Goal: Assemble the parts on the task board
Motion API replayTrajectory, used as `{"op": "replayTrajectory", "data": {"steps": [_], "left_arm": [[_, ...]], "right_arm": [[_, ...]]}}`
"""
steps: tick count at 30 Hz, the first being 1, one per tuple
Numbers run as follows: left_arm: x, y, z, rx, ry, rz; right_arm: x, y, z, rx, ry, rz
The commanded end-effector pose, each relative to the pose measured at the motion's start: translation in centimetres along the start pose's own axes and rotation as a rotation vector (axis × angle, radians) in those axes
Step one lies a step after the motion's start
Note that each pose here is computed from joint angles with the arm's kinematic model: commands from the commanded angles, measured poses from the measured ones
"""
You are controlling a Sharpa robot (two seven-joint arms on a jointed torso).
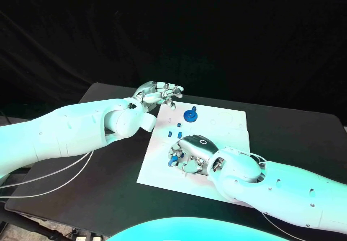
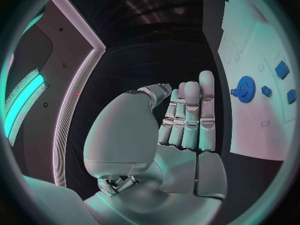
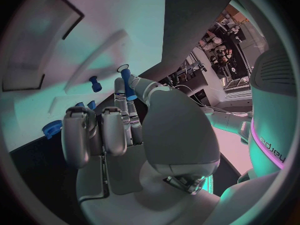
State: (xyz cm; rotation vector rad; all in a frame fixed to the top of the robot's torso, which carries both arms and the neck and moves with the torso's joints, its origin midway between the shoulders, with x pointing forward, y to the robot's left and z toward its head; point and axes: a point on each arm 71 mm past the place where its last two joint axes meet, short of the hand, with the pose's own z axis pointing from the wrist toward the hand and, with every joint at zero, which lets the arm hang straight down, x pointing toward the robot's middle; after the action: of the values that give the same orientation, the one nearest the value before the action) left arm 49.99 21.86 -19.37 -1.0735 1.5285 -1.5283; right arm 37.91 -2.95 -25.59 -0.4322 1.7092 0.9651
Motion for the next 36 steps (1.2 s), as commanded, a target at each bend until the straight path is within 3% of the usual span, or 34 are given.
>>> {"op": "replayTrajectory", "data": {"steps": [1, 17, 36], "left_arm": [[0.27, -0.09, 0.06, 0.007, 0.020, -0.005], [0.20, -0.09, 0.03, 0.006, 0.018, -0.005], [0.13, -0.09, 0.01, 0.005, 0.016, -0.004]], "right_arm": [[0.32, 0.05, 0.00, -0.007, 0.029, -0.027], [0.66, 0.16, 0.13, 0.000, 0.058, -0.089], [0.68, 0.85, 0.25, -0.010, 0.016, -0.097]]}}
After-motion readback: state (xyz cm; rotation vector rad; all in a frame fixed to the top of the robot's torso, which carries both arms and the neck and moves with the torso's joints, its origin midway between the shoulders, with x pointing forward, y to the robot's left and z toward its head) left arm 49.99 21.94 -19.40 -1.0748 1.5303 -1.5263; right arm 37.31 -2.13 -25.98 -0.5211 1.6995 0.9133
